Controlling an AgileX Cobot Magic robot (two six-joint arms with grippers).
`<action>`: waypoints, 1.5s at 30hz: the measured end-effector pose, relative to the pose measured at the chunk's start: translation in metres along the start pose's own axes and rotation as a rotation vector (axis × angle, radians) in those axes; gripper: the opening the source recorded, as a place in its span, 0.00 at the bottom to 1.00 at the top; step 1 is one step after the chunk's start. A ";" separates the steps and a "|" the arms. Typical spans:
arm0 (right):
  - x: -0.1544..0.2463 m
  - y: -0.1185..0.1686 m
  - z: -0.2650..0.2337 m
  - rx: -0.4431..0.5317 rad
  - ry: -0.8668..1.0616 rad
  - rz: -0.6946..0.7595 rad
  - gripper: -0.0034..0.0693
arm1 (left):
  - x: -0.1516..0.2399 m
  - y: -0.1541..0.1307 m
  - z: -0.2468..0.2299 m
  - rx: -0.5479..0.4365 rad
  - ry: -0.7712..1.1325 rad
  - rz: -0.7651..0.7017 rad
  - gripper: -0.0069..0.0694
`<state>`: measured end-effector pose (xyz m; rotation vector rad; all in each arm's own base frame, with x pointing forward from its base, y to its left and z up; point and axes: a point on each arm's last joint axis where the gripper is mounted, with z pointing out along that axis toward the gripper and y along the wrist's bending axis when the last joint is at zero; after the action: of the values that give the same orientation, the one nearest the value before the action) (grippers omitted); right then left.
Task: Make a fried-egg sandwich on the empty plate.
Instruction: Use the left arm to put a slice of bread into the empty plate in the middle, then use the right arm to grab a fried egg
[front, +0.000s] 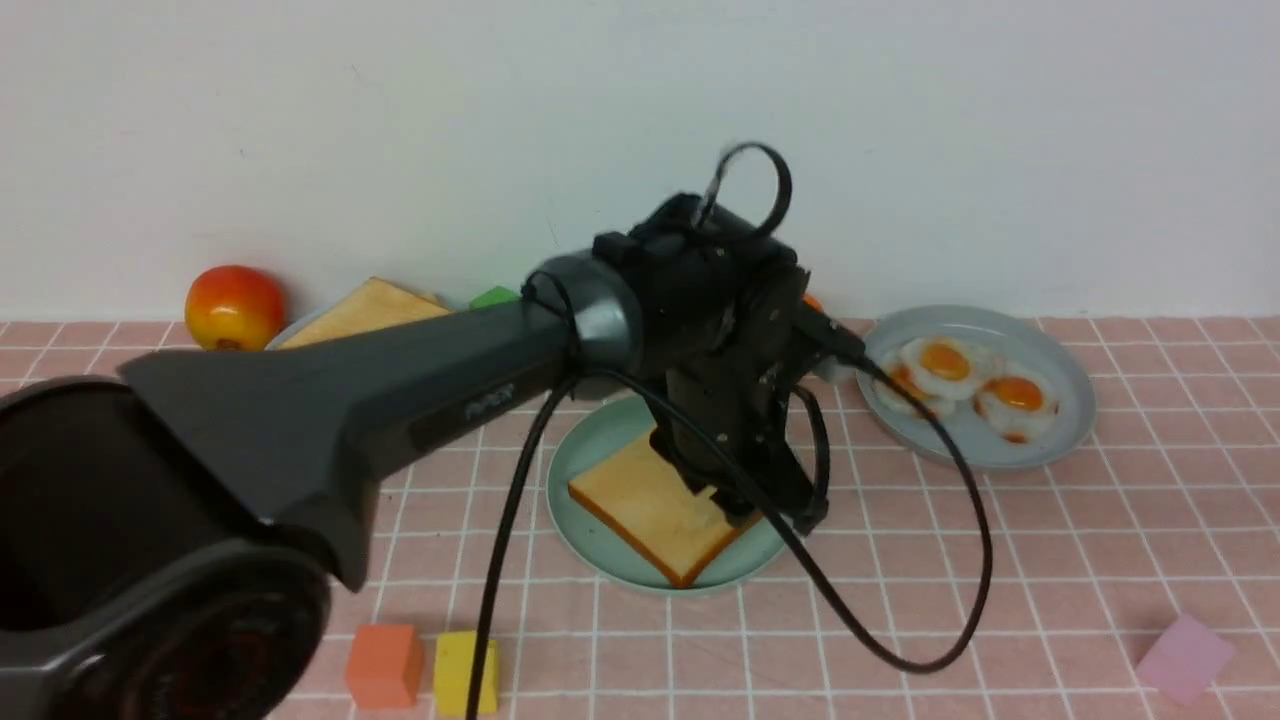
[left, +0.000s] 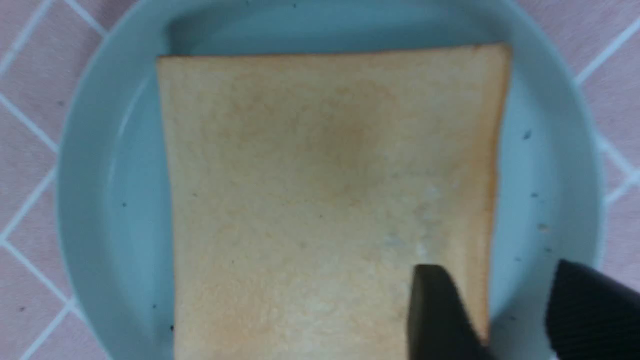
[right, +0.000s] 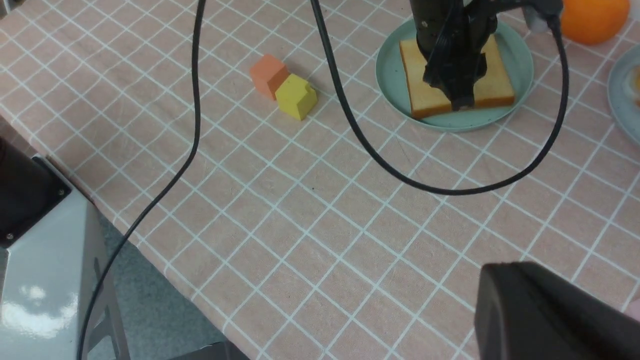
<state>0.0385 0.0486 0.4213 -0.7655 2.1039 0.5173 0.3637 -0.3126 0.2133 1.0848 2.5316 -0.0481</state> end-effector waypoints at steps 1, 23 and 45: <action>0.000 0.000 0.000 -0.001 0.000 0.004 0.10 | -0.001 0.001 -0.012 0.001 -0.015 -0.017 0.60; -0.048 -0.087 0.179 0.114 0.323 0.094 0.14 | 0.202 -0.009 -0.299 0.145 -0.580 -0.195 0.07; -0.065 -0.314 0.327 0.305 0.491 0.200 0.57 | 0.271 -0.017 -0.290 0.178 -0.894 -0.246 0.07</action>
<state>0.4646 0.0347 0.2542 -0.5424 2.6532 0.1032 0.0849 -0.0851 0.3825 0.5893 1.8302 -0.6738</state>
